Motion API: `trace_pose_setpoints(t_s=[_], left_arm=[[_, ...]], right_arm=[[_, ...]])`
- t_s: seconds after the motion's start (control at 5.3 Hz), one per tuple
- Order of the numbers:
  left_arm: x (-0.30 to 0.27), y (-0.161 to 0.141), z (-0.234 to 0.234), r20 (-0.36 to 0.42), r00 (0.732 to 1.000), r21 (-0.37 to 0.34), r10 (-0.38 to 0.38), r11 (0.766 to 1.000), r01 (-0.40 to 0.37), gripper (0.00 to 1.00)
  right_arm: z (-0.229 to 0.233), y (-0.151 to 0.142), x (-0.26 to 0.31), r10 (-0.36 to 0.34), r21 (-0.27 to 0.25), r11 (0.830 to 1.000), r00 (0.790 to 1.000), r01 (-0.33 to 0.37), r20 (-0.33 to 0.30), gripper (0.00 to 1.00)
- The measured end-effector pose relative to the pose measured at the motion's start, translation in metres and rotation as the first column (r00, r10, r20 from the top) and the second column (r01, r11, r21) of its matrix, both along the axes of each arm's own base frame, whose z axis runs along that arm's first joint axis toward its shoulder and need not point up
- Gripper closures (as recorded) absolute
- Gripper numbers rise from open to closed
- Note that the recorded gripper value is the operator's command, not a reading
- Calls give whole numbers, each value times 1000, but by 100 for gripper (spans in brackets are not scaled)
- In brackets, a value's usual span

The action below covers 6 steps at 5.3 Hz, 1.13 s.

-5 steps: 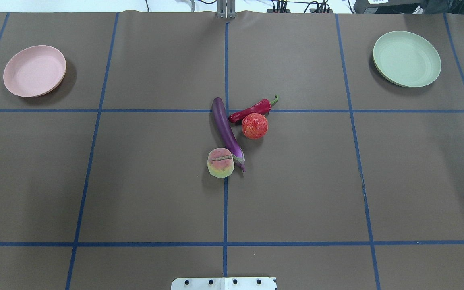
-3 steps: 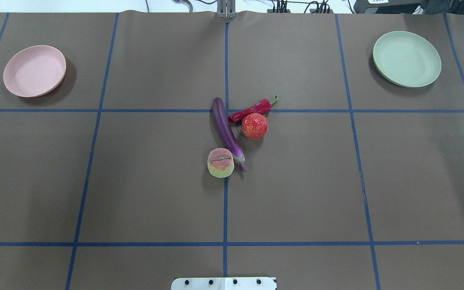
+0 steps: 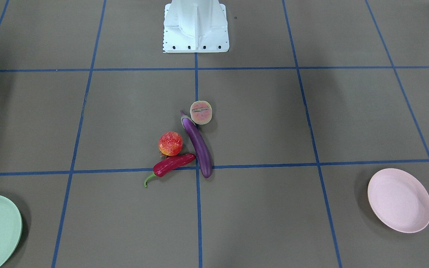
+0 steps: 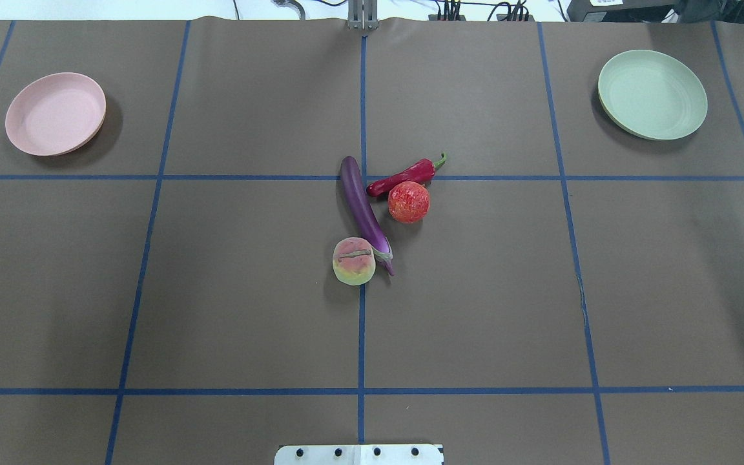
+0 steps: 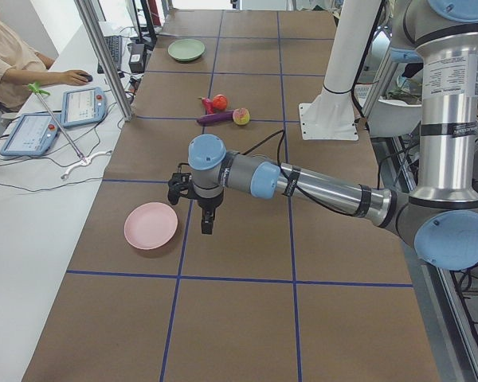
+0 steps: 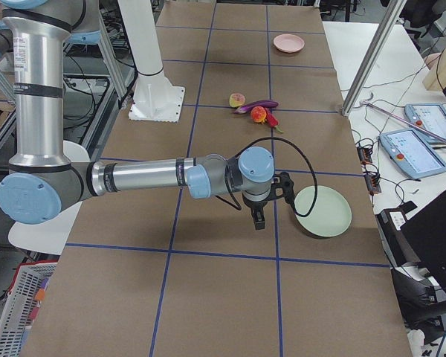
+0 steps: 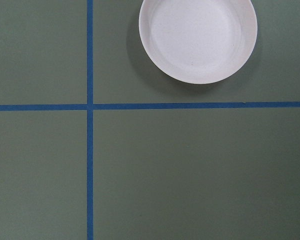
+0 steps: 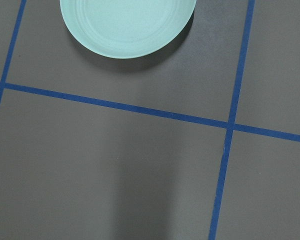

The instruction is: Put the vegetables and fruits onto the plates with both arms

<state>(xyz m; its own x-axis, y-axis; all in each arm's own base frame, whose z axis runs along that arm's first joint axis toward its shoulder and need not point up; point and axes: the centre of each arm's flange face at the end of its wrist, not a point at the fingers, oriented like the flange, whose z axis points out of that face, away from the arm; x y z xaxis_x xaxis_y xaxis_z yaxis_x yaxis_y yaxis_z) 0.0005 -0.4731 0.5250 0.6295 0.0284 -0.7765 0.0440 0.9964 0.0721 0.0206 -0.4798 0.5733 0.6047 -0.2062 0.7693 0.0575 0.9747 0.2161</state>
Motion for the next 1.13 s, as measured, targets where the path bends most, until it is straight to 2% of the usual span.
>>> trace_pose_setpoints(t_s=[0.19,0.38,0.57,0.94,1.13], left_arm=[[16,-7,-19,-70,998,-20,5,1000,-7,0],[55,-22,-54,-130,992,-66,1,998,-10,0],[115,-37,-101,-173,985,-123,-2,992,-20,0],[235,-51,-199,-187,982,-180,-25,984,-9,0],[302,-52,-240,-172,984,-206,-46,979,10,0]], right_arm=[[-10,-2,-20,-31,-1,1000,999,31,29,0],[-30,-7,-46,-36,-35,999,998,38,56,0],[-56,-13,-83,-14,-94,995,996,22,83,0],[-120,-25,-182,55,-207,978,989,-26,136,0],[-148,-31,-218,81,-226,973,987,-49,136,0]])
